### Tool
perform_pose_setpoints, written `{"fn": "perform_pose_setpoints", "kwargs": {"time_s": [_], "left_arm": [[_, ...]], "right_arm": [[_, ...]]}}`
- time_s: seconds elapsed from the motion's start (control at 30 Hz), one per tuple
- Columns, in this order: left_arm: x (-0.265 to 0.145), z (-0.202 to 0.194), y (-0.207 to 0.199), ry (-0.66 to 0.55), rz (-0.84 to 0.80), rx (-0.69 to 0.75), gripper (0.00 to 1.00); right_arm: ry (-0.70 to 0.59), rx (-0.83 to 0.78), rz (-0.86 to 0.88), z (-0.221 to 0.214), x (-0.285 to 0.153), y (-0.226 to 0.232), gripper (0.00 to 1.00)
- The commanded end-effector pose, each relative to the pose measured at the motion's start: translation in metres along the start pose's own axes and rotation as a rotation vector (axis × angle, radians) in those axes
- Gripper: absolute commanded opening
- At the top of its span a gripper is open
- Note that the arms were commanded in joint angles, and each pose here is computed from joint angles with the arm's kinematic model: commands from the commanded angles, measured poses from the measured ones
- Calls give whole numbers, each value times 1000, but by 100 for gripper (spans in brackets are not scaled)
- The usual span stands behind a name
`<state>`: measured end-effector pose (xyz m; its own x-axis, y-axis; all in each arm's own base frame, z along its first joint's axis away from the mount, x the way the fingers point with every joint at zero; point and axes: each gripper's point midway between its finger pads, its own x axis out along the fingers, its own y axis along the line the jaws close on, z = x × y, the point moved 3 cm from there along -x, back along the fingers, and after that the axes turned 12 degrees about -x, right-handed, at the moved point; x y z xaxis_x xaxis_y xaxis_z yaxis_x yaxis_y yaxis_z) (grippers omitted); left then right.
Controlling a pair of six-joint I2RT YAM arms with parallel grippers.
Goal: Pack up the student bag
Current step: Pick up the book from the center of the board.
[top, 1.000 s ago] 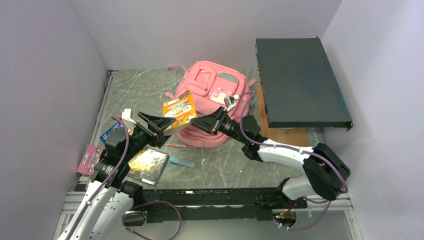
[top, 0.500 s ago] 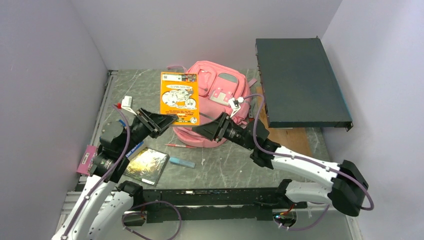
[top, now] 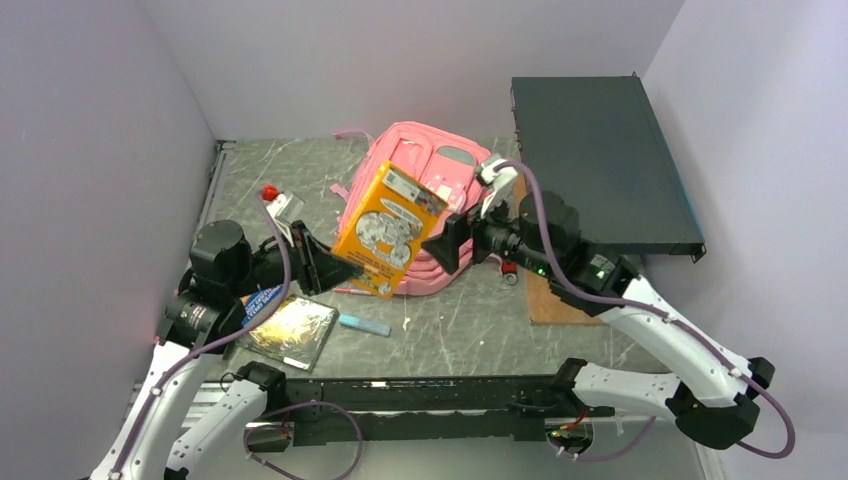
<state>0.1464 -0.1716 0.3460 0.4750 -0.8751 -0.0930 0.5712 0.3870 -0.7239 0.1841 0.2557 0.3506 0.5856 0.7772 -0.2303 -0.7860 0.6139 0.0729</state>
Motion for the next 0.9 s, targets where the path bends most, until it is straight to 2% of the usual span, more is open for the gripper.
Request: {"fn": "perform_pose_setpoints", "kwargs": {"time_s": [0.0,0.07,0.23,0.4,0.53,0.63,0.77,0.87], "left_arm": [[-12,-14,-19,126,-143,237,0],[-12,-20,-23,176,-196,235,0],[-16,-32,-35,266,-323,218,0],[-26,-39,-45,294,-391,244,0],[-32,-45,-52,309,-444,254,0],[-33,-45,-53,308,-446,257,0],[-31,-44,-52,306,-454,247,0],[-29,-40,-54,288,-442,243,0]], "right_arm": [[101,-120,-200,11,-30,-42,100],[54,-106,-164,26,-33,-44,100],[21,-79,266,44,-24,-2,100],[57,-6,510,37,-15,21,100],[44,125,826,29,-23,51,99],[54,179,951,25,-32,61,83],[23,199,958,25,-41,65,63],[-11,209,965,28,-49,68,36]]}}
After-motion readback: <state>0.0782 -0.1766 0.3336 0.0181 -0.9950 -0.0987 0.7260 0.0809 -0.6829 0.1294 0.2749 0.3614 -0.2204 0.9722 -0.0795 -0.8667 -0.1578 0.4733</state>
